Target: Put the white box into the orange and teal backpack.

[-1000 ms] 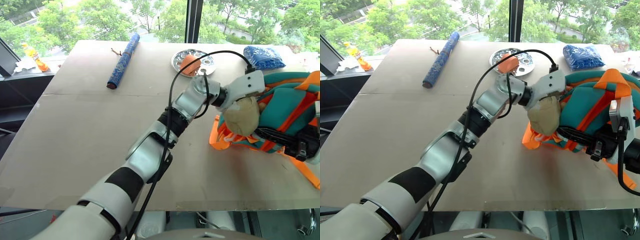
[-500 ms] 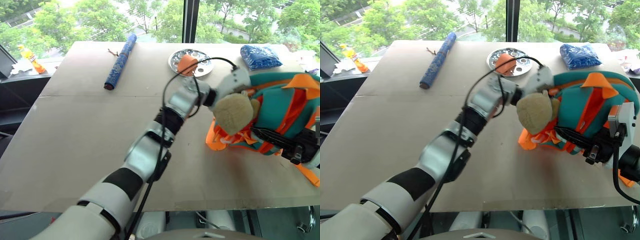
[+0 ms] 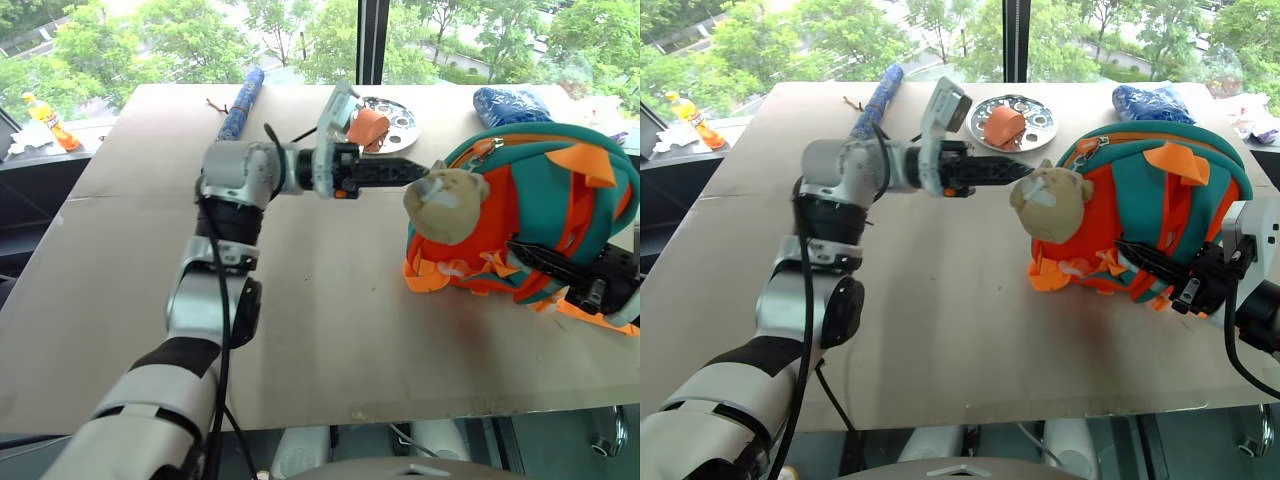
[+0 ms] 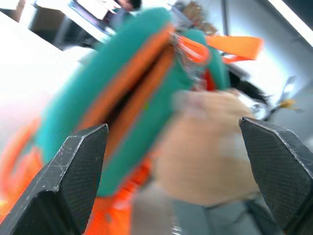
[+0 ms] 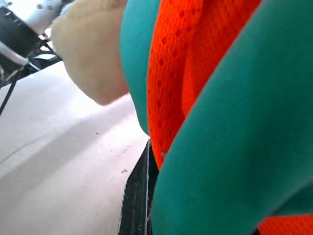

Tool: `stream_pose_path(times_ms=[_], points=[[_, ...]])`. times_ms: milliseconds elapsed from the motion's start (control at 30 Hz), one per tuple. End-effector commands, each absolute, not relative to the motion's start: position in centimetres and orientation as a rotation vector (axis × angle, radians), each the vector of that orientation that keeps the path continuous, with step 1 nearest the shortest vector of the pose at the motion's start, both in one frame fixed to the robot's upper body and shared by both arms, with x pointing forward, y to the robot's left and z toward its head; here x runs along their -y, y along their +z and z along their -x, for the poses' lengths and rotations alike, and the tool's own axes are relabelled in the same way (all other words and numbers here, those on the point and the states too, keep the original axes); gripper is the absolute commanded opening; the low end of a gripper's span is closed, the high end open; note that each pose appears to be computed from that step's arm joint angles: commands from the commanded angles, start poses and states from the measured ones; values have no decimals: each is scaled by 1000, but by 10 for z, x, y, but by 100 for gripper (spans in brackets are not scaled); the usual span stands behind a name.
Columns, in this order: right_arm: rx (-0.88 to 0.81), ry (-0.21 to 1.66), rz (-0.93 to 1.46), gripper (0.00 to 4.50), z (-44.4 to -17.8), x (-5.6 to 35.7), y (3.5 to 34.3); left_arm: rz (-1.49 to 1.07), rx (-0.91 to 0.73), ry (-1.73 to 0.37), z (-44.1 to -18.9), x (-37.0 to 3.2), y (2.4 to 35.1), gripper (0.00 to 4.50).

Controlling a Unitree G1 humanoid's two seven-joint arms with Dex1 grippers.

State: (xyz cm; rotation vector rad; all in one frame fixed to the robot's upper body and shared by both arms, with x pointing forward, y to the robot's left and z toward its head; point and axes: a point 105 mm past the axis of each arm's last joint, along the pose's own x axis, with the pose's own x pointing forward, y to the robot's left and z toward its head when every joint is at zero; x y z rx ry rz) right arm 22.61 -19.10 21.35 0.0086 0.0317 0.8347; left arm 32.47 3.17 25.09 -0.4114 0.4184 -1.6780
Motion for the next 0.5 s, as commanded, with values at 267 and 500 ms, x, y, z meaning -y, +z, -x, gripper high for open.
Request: stream_pose_path(times_ms=[267,500], points=[[15,856,23,0,-227,183,224,291,-403,-1752,-292,2,250,390],[32,849,23,0,-229,182,227,228,-372,-1714,-296,10,242,150]])
